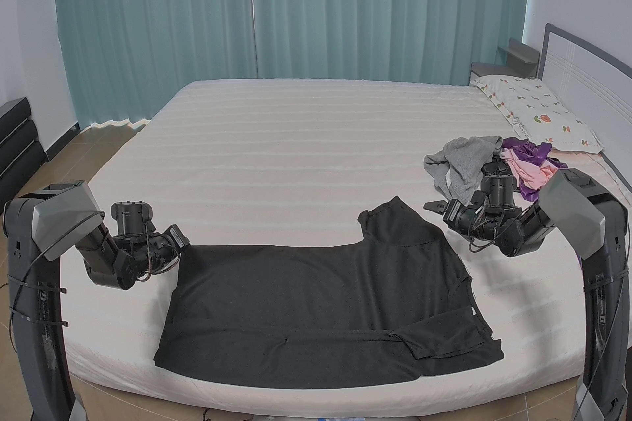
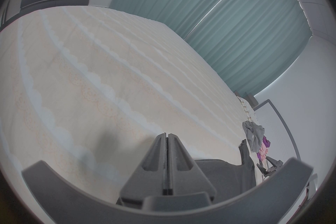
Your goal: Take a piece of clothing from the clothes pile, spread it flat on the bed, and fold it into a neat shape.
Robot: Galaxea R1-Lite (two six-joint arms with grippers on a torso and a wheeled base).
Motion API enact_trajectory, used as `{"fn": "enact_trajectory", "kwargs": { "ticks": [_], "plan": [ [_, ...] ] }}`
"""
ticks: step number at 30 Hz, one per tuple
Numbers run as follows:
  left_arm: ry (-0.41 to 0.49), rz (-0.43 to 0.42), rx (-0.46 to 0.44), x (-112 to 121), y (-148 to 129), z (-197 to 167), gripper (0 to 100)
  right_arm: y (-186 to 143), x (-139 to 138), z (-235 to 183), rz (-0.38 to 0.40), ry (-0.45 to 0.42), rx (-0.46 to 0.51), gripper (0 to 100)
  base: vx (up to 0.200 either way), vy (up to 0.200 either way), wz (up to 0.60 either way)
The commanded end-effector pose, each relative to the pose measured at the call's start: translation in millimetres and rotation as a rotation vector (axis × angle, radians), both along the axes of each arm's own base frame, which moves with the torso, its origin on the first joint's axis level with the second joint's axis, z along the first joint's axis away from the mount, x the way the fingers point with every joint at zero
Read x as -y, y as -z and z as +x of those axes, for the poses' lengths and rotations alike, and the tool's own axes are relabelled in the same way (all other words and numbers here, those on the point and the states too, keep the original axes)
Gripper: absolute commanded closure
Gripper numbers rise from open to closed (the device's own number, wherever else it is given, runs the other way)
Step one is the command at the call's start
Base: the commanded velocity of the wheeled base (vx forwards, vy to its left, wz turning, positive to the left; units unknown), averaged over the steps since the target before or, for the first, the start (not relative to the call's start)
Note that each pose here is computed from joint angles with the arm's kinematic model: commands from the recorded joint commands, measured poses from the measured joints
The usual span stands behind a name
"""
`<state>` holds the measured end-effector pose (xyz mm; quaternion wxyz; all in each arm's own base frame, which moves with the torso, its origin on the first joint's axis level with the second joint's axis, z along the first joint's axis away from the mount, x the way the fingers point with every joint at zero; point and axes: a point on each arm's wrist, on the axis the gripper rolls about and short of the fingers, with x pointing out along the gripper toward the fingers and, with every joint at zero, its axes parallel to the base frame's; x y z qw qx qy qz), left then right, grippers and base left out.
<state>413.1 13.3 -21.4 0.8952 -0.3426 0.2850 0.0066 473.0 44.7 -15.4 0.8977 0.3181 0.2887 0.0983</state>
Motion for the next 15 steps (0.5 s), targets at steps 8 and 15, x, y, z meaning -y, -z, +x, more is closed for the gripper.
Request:
{"fn": "enact_trajectory", "kwargs": {
  "ticks": [8, 15],
  "plan": [
    [-0.002, -0.002, -0.001, -0.7, 0.5, -0.4, 100, 31.2, -2.5, 18.9, -0.013, 0.009, -0.017, 0, 0.000, 0.000, 0.00],
    [-0.002, 0.000, -0.001, -0.7, 0.9, -0.1, 100, 34.8, -3.9, 17.7, -0.016, 0.004, -0.037, 100, 0.000, 0.000, 0.00]
  ]
}}
